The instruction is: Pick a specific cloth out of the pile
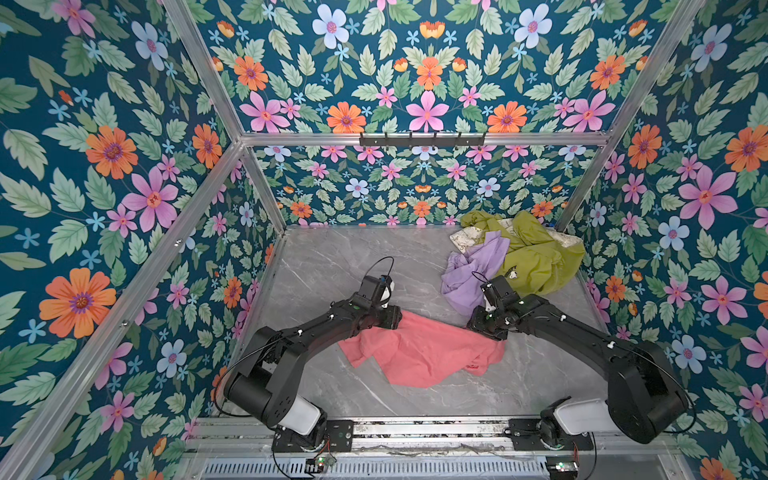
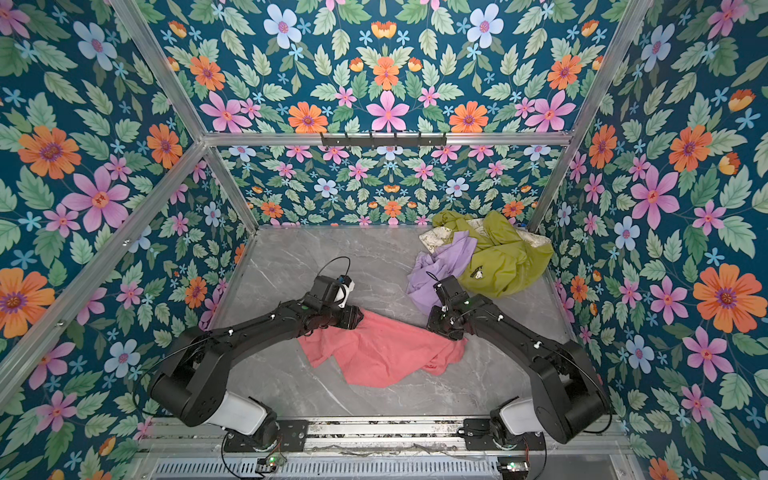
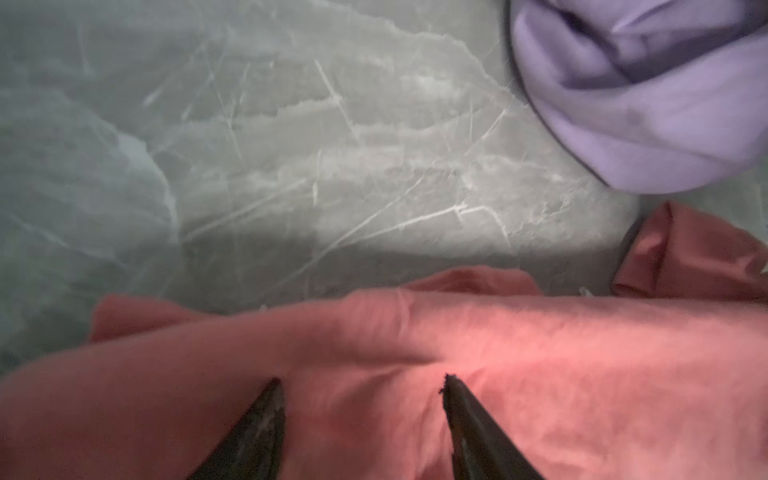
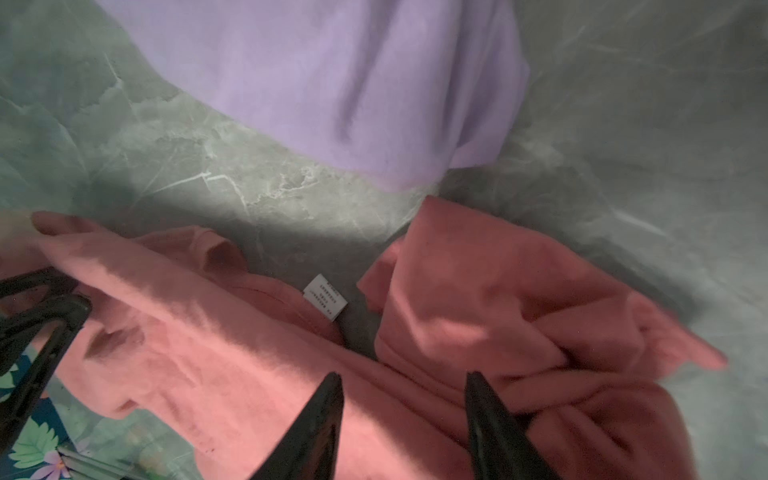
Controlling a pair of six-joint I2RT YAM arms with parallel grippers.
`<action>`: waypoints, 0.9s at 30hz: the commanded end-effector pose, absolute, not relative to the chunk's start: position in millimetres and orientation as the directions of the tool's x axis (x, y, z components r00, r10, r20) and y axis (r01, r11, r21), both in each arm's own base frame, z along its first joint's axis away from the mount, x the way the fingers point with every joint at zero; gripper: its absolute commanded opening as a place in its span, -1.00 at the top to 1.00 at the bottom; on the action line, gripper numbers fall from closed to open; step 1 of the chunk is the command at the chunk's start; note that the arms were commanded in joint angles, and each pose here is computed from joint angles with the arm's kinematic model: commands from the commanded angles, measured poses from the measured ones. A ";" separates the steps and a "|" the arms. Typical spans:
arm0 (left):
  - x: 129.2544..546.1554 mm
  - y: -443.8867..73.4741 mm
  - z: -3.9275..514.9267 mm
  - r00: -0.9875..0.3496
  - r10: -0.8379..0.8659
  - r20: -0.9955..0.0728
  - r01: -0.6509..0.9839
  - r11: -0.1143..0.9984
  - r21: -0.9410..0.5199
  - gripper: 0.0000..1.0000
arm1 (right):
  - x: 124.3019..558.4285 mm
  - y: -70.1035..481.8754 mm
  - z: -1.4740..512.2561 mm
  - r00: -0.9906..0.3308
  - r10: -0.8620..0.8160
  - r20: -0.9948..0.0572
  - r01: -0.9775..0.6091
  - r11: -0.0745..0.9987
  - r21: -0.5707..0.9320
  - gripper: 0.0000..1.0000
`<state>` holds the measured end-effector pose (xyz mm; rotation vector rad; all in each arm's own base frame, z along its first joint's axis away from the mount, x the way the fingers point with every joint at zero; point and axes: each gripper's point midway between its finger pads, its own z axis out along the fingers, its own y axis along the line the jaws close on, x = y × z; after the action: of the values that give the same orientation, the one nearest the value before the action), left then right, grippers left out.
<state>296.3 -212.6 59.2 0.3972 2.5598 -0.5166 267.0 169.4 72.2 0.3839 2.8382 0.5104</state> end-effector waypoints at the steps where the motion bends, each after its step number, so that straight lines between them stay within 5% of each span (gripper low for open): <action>1: 285.7 -209.8 53.2 -0.854 0.123 -0.506 0.323 0.887 -0.330 -0.26 | 267.9 176.4 64.0 -0.945 0.270 -0.186 0.189 0.912 0.365 0.02; 27: 190.2 -173.2 32.0 -0.921 -0.056 -0.387 0.100 0.923 -0.371 -0.24 | 216.9 176.0 32.7 -0.960 0.246 -0.135 0.190 0.925 0.330 0.12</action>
<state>197.3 -184.2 37.3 0.0911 2.6487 -0.6057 218.9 181.0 34.1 0.3133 2.9075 0.5107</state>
